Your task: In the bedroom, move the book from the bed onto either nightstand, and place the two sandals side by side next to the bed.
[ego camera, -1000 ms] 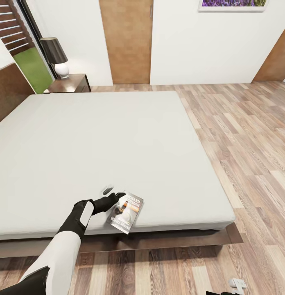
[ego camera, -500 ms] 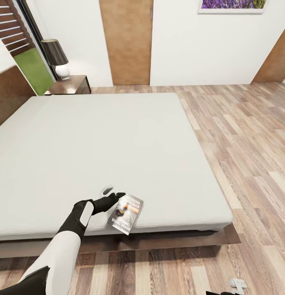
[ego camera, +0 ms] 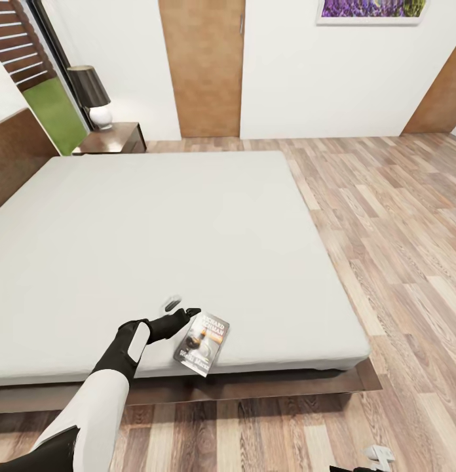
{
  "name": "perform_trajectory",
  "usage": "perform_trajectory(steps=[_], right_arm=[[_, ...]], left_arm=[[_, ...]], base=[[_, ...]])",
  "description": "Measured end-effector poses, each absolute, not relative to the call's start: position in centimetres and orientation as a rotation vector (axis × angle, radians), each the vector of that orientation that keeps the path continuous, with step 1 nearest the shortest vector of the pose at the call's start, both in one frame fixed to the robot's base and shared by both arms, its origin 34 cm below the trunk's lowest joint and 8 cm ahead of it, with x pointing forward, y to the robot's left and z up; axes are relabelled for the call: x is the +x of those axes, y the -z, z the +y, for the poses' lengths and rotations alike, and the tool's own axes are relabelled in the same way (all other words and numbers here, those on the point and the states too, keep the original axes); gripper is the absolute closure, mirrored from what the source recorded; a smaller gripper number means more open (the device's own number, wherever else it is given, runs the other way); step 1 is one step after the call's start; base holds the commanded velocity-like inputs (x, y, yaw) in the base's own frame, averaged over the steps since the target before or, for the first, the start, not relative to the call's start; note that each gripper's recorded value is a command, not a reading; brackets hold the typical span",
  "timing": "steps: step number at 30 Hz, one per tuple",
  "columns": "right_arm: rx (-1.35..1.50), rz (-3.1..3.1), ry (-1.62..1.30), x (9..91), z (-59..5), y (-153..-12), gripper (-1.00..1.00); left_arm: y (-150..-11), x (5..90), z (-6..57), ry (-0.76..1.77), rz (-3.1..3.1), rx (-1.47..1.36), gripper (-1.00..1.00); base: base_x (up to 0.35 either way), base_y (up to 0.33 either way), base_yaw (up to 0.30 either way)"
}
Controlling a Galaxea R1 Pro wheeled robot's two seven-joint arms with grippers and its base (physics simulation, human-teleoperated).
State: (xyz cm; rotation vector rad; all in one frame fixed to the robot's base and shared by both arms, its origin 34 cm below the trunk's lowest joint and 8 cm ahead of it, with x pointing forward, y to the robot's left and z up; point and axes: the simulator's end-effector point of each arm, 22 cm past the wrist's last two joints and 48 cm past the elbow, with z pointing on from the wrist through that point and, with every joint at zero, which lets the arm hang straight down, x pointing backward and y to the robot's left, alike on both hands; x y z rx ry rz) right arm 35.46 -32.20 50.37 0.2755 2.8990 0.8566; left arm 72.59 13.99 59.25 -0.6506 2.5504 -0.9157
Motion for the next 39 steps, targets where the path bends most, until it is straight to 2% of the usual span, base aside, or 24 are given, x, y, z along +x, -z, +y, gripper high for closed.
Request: perform_trajectory(steps=[39], right_arm=[[0.277, 2.901, -0.856, 35.1, -32.2, -55.9, -1.0]], left_arm=[[-64.8, 72.2, 14.0, 0.916, 2.552, -0.651, -1.0]], base=[[0.0, 0.0, 0.0]])
